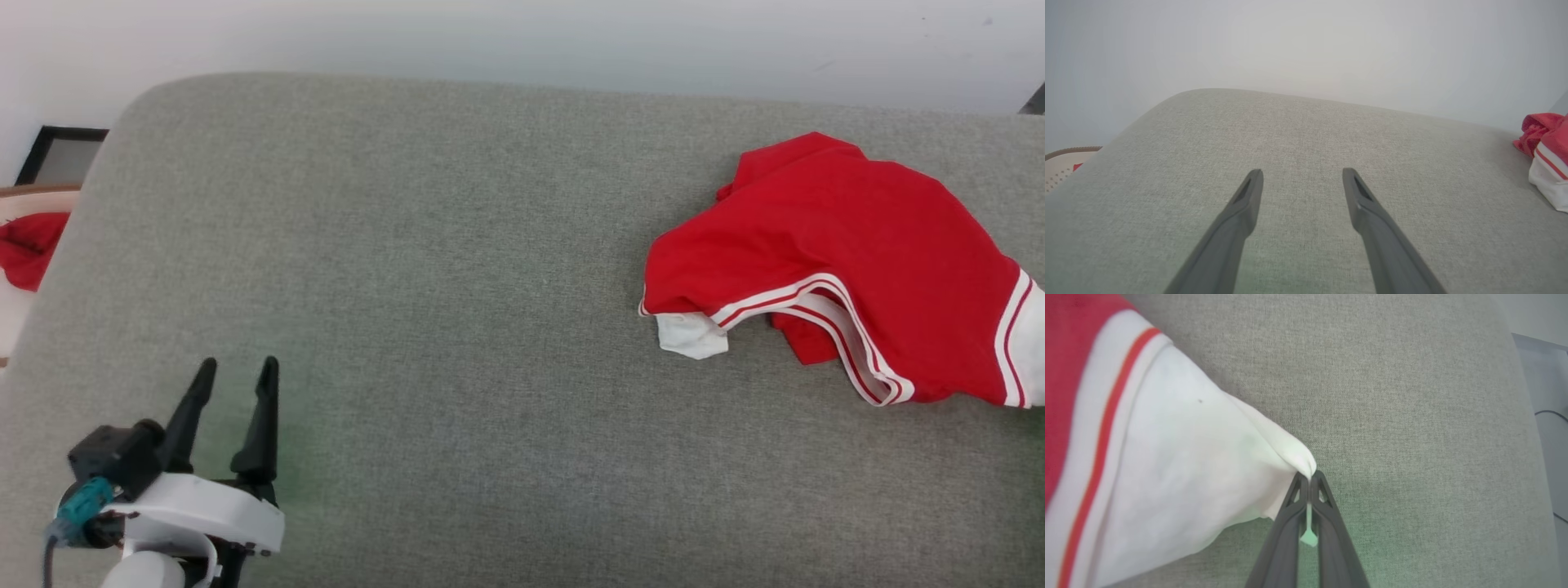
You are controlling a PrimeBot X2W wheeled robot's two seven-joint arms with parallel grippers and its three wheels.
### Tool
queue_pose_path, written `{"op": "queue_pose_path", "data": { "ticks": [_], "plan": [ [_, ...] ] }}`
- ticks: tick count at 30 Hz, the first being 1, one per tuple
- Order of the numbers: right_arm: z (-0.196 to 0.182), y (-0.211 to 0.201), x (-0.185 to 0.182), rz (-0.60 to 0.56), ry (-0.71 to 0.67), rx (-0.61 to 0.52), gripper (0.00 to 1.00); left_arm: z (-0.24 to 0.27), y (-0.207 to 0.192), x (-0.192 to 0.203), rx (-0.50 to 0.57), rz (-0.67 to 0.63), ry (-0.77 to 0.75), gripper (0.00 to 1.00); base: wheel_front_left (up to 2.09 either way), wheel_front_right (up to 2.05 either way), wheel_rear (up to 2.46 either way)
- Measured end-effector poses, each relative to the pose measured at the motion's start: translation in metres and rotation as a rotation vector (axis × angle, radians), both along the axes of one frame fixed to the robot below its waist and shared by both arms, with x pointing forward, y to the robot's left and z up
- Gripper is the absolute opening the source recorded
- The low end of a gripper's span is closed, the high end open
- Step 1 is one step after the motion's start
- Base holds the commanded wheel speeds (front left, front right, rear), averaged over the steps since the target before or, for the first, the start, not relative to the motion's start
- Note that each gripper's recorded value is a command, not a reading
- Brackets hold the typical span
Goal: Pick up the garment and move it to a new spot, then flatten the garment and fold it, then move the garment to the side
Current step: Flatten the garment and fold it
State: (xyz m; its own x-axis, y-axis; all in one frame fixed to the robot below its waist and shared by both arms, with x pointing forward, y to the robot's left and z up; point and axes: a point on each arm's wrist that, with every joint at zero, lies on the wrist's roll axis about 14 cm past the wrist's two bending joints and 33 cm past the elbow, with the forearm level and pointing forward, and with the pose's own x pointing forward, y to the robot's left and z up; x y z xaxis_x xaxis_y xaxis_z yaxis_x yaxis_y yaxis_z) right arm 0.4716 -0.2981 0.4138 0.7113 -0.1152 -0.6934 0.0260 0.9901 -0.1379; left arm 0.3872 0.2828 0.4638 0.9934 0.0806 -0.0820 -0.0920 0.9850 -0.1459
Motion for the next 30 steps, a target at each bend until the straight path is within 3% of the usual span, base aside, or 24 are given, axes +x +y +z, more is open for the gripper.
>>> {"op": "queue_pose_path", "data": {
  "ticks": [1,2,3,7,12,16,19,22,25,30],
  "plan": [
    [-0.001,0.000,0.000,-0.001,-0.009,-0.003,0.37,-0.001,-0.001,0.001,0.000,-0.006,0.004,1.00,0.00,0.00,0.00],
    [-0.001,0.003,0.000,-0.005,-0.023,0.010,0.95,-0.003,-0.004,0.002,0.001,-0.018,0.011,1.00,0.00,0.00,0.00],
    [-0.002,0.006,0.000,-0.005,-0.036,0.021,1.00,-0.004,-0.007,0.003,0.001,-0.029,0.016,1.00,0.00,0.00,0.00],
    [0.001,0.012,0.001,-0.012,-0.102,0.044,1.00,0.000,-0.011,0.012,0.011,-0.068,0.012,1.00,0.00,0.00,0.00],
    [0.038,0.004,0.011,-0.034,-0.292,0.066,1.00,0.019,-0.024,0.030,0.027,-0.165,-0.023,1.00,0.00,0.00,0.00],
    [0.068,0.020,0.013,-0.035,-0.433,0.166,1.00,0.040,-0.045,0.052,0.039,-0.282,-0.026,1.00,0.00,0.00,0.00],
    [0.080,0.033,0.005,-0.018,-0.482,0.223,1.00,0.058,-0.074,0.070,-0.026,-0.383,-0.016,1.00,0.00,0.00,0.00],
    [0.084,0.046,-0.005,0.007,-0.501,0.253,1.00,0.067,-0.109,0.084,-0.129,-0.499,0.060,1.00,0.00,0.00,0.00],
    [0.088,0.055,-0.013,0.020,-0.518,0.286,1.00,0.057,-0.137,0.090,-0.226,-0.603,0.232,1.00,0.00,0.00,0.00],
    [0.090,0.062,-0.020,0.021,-0.533,0.307,1.00,0.036,-0.181,0.092,-0.275,-0.758,0.468,1.00,0.00,0.00,0.00]
  ]
}}
